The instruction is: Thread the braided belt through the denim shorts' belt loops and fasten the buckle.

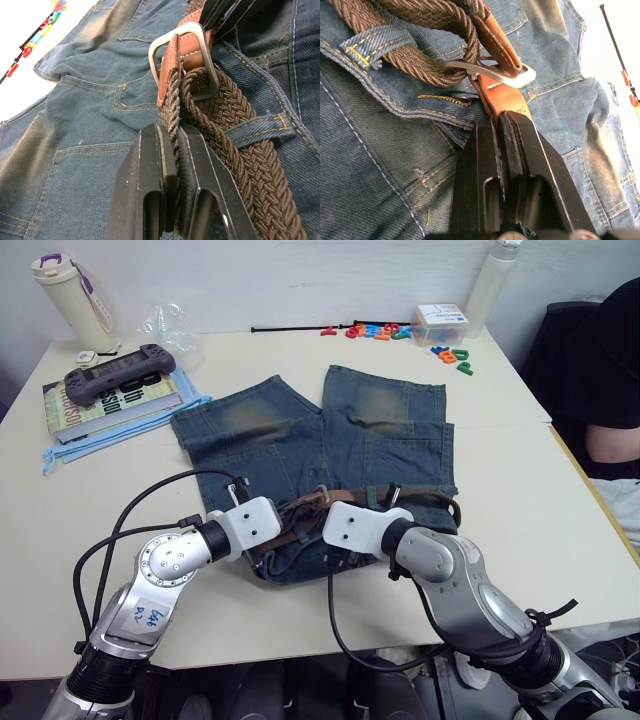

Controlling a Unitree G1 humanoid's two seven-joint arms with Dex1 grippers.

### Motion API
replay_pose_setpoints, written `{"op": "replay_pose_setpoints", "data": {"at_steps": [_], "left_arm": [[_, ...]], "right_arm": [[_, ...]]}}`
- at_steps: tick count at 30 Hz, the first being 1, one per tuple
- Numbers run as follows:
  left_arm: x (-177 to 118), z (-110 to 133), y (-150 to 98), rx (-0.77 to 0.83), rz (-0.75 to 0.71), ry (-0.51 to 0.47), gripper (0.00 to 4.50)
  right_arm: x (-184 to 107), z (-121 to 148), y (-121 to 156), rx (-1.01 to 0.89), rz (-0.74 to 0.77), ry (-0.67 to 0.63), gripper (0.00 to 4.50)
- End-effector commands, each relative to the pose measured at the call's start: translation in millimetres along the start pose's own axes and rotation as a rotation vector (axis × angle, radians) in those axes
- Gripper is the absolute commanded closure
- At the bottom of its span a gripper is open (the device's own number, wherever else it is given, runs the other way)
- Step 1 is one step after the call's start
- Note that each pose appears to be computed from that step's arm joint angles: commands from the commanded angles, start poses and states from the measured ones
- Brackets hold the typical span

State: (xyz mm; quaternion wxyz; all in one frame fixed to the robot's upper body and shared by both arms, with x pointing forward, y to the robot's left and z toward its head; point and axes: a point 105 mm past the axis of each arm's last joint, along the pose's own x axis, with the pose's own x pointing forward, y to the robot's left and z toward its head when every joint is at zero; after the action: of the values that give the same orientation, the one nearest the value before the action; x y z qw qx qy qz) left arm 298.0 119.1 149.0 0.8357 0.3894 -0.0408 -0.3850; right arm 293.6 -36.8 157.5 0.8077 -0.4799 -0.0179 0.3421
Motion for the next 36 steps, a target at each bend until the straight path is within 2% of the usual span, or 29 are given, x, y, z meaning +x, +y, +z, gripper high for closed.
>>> {"op": "replay_pose_setpoints", "data": {"at_steps": [1, 6, 17, 20, 23, 26, 30, 35, 36], "left_arm": [[0, 1, -4, 0.061, -0.047, 0.017, 4.50], [1, 0, -2, 0.168, -0.083, 0.049, 4.50], [20, 16, -3, 0.167, -0.058, -0.021, 4.50], [25, 23, -1, 0.225, -0.053, -0.048, 4.50], [26, 30, 0, 0.367, -0.059, -0.074, 4.50], [29, 33, 1, 0.397, -0.054, -0.101, 4.50], [38, 37, 2, 0.310, -0.022, -0.133, 4.50], [50, 41, -8, -0.009, 0.003, -0.198, 4.50], [51, 40, -11, -0.027, -0.008, -0.198, 4.50]], "right_arm": [[-3, 15, -12, -0.031, -0.052, -0.052, 4.49], [-3, 17, -11, -0.041, -0.051, -0.059, 4.49], [0, 21, -7, -0.049, -0.033, -0.071, 4.49], [0, 21, -6, -0.052, -0.027, -0.069, 4.49], [0, 20, -5, -0.049, -0.020, -0.066, 4.49], [0, 20, -5, -0.048, -0.019, -0.065, 4.49], [1, 20, -4, -0.048, -0.016, -0.068, 4.49], [1, 21, -3, -0.047, -0.013, -0.072, 4.49], [1, 21, -2, -0.048, -0.011, -0.072, 4.49]]}}
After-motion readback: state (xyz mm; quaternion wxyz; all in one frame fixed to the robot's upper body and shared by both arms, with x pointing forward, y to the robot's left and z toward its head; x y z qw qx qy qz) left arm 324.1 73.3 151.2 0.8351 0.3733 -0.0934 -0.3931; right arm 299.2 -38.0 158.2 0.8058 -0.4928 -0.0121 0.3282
